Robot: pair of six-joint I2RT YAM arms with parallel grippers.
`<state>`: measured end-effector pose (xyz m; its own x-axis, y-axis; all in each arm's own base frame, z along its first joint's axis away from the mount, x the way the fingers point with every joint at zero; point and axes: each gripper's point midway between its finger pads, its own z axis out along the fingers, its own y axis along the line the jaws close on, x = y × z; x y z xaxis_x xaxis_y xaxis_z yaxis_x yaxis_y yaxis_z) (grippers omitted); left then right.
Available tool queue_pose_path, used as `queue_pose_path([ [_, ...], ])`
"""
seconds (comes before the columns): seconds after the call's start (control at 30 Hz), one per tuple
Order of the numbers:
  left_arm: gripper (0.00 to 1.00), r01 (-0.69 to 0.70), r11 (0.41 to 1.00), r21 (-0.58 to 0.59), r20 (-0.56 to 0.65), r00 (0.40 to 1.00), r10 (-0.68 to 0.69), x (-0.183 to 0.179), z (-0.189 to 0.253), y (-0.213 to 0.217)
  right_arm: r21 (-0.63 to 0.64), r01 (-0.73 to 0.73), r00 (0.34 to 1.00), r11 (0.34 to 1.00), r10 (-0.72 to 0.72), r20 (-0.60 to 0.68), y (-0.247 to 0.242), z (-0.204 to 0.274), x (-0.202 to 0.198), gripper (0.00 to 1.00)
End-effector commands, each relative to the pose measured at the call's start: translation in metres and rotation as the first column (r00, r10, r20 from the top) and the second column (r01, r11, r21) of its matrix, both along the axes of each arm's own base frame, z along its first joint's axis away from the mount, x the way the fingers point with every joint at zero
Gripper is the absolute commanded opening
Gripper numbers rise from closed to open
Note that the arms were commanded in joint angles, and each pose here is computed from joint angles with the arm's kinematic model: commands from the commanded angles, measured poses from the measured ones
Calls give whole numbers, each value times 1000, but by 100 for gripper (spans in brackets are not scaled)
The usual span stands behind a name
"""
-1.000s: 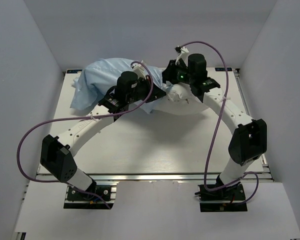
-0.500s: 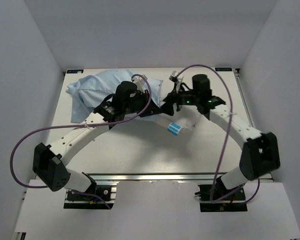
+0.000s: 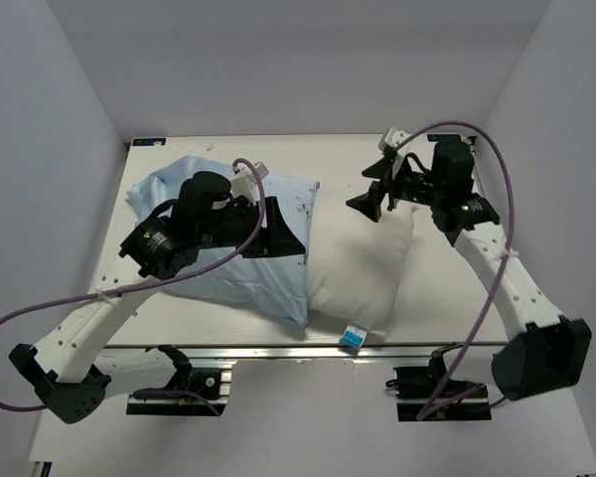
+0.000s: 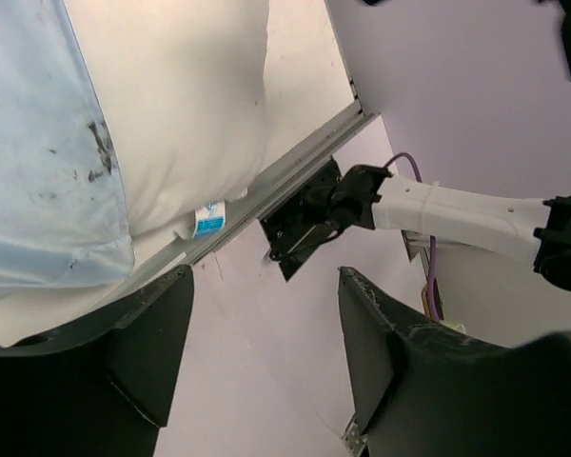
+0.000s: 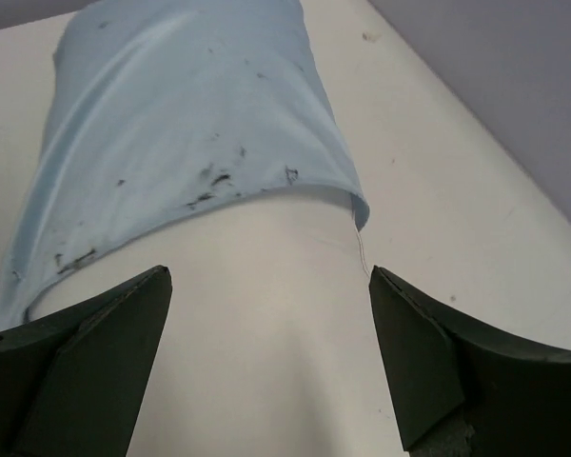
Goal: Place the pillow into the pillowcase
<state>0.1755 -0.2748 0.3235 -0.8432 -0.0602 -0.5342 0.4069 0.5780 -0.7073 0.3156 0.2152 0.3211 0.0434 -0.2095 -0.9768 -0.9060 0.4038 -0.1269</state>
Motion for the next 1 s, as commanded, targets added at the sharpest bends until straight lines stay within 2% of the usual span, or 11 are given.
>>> queue_pose_path([
  [0.0,72,-55,997,47,70,996,52,1,18,18,-11,100,980,995,-101,-169,-2,-39,31,89],
  [0.13,75,-232,967,109,176,961,211,57,18,18,-36,139,962,990,-144,-230,-2,-60,56,89],
  [0.2,76,-254,951,176,190,957,221,86,-1,5,-42,147,961,988,-153,-232,-4,-63,68,89],
  [0.27,76,-258,937,236,229,952,204,120,-12,-13,-39,150,963,988,-155,-221,-7,-62,74,89],
  [0.33,77,-229,928,296,233,959,162,137,-21,-26,-29,162,961,986,-165,-224,-12,-61,81,89],
  [0.37,77,-242,909,339,276,949,150,165,-22,-38,-22,169,960,985,-170,-223,-14,-60,83,89],
  [0.5,77,-264,831,489,321,941,110,211,-39,-48,4,205,949,979,-198,-245,-26,-60,86,89],
  [0.63,77,-311,760,570,364,925,106,239,-60,-46,12,214,945,977,-204,-255,-31,-65,81,89],
  [0.7,77,-314,718,621,347,932,107,240,-84,-39,6,214,942,977,-205,-265,-33,-71,77,89],
  [0.97,76,-321,597,735,336,937,91,246,-133,-19,0,199,931,980,-189,-312,-30,-88,76,89],
])
